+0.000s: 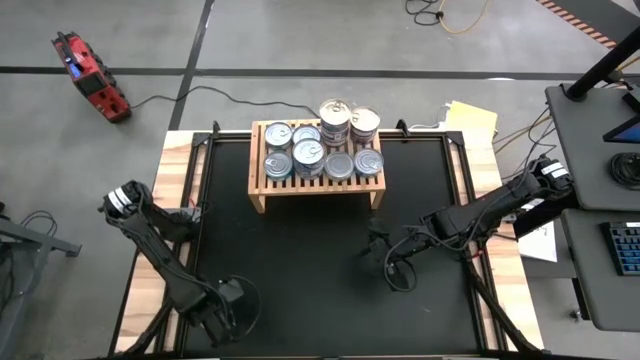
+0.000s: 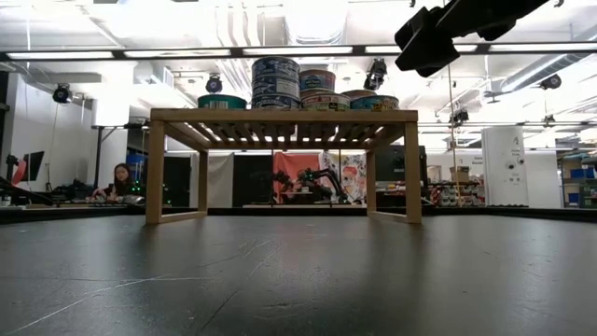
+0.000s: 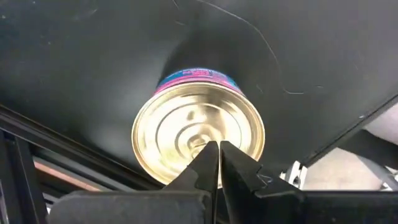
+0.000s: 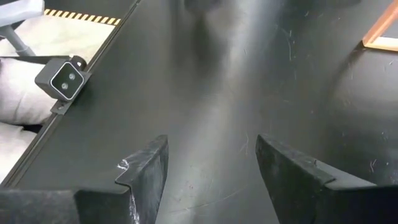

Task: Stack canned seafood by type on shelf
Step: Stack the blue and pink tuna can on top of the blue and pink tuna can

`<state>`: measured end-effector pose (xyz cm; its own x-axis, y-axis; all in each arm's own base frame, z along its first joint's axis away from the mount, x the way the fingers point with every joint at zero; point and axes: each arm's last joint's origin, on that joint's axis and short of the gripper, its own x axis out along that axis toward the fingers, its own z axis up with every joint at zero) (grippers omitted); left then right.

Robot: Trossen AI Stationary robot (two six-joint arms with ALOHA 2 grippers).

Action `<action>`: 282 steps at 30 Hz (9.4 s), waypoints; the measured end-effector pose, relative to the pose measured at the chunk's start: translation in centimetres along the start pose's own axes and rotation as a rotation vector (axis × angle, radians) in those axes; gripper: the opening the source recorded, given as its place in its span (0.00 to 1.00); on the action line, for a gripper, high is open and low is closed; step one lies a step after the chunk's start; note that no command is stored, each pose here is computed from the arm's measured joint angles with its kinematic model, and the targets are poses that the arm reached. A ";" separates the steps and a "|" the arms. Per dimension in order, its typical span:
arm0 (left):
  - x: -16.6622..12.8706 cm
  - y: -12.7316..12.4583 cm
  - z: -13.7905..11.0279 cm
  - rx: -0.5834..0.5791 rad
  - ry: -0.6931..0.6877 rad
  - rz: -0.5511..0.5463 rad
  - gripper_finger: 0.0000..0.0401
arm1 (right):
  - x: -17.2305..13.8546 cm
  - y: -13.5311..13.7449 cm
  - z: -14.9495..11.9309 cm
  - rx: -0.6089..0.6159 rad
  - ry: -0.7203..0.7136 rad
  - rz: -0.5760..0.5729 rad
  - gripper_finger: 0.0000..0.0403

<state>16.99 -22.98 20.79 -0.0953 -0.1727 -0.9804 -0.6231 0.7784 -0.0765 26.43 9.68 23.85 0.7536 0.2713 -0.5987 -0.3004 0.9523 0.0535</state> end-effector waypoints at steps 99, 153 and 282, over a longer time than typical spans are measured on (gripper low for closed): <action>0.3 -3.9 9.2 0.422 -0.833 0.059 0.00 | -2.4 2.5 0.0 0.031 -0.024 -0.054 0.55; 2.7 -2.5 11.6 0.459 -0.971 0.041 0.00 | 2.8 2.5 -1.6 0.101 0.019 -0.103 0.43; 6.7 -3.6 10.1 0.522 -1.110 -0.025 0.00 | 12.6 -1.1 -4.2 0.896 -0.278 -0.182 0.79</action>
<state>26.47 -20.85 12.70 0.7842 0.2183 -0.5809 -0.2052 0.9746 0.0893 33.83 11.50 12.87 0.8912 0.0223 -0.4531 0.3074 0.7049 0.6392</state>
